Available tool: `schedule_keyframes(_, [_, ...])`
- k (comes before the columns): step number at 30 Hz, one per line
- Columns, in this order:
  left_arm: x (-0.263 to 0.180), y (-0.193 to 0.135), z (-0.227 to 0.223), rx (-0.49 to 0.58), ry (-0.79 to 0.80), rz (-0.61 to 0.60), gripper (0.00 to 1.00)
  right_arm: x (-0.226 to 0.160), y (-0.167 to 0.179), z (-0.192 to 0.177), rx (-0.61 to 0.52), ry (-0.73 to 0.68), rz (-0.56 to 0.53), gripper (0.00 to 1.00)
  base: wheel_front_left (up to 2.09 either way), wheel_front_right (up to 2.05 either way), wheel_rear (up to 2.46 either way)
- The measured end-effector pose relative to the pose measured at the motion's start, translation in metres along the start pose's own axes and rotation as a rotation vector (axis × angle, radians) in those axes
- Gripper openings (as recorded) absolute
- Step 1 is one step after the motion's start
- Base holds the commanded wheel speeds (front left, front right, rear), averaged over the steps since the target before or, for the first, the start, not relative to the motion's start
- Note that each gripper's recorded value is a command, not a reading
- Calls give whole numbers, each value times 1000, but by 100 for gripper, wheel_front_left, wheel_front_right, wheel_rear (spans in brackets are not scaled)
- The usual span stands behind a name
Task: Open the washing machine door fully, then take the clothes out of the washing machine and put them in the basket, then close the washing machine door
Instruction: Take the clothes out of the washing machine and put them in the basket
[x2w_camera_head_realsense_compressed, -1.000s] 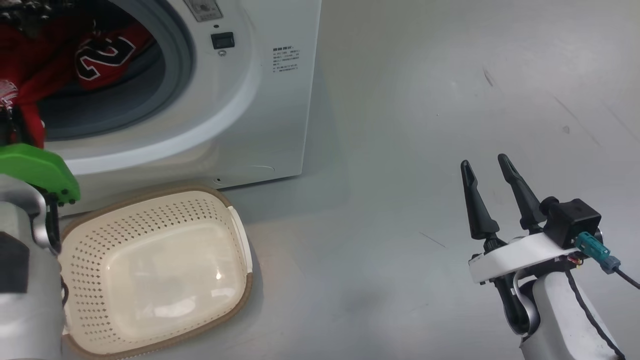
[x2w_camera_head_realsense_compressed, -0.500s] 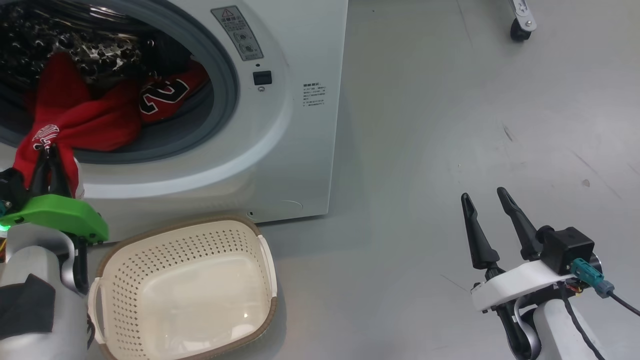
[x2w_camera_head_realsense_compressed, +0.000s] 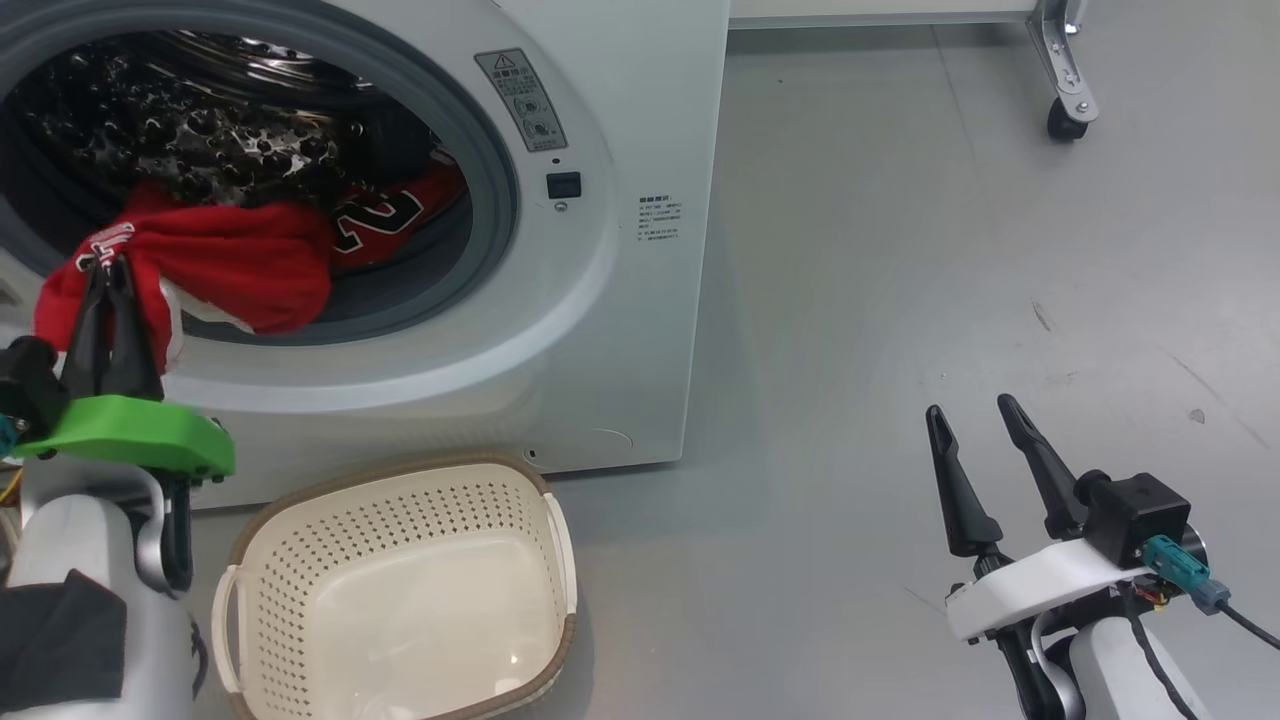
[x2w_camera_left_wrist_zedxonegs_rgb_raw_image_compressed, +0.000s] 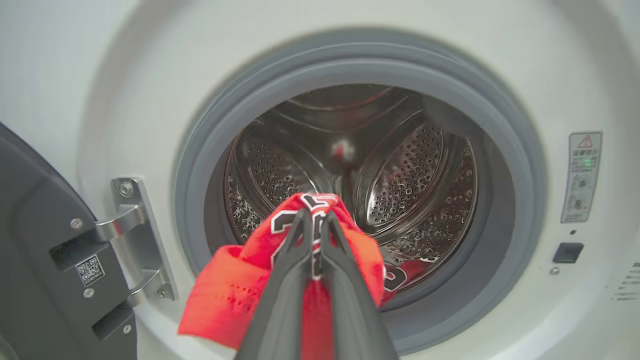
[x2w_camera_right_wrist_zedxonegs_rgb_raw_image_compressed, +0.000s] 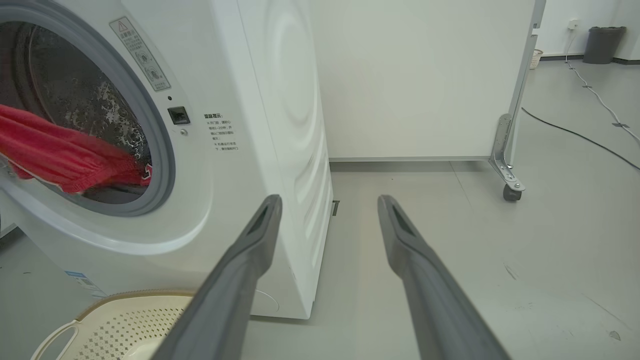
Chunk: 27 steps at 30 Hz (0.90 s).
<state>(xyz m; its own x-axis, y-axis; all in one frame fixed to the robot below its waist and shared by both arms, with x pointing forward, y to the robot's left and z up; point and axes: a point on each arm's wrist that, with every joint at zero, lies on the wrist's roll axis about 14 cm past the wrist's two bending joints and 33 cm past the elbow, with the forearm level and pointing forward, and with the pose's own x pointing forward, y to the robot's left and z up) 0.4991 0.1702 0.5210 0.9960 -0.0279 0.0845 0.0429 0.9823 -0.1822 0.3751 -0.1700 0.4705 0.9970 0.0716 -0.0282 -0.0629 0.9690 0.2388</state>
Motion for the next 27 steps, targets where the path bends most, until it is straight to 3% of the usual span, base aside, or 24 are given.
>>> schedule_keyframes(10, [-3,-13,56,-14,-184,-38,0,0,2,3,1,-10,4,100,0,0,0])
schedule_keyframes(22, [-19,-17,58,-14,-208,-54,0,-2,2,1,4,-5,4,100,0,0,0])
schedule_keyframes(27, [-36,-17,11,-17,-72,-51,0,-2,3,0,5,-1,7,100,0,0,0])
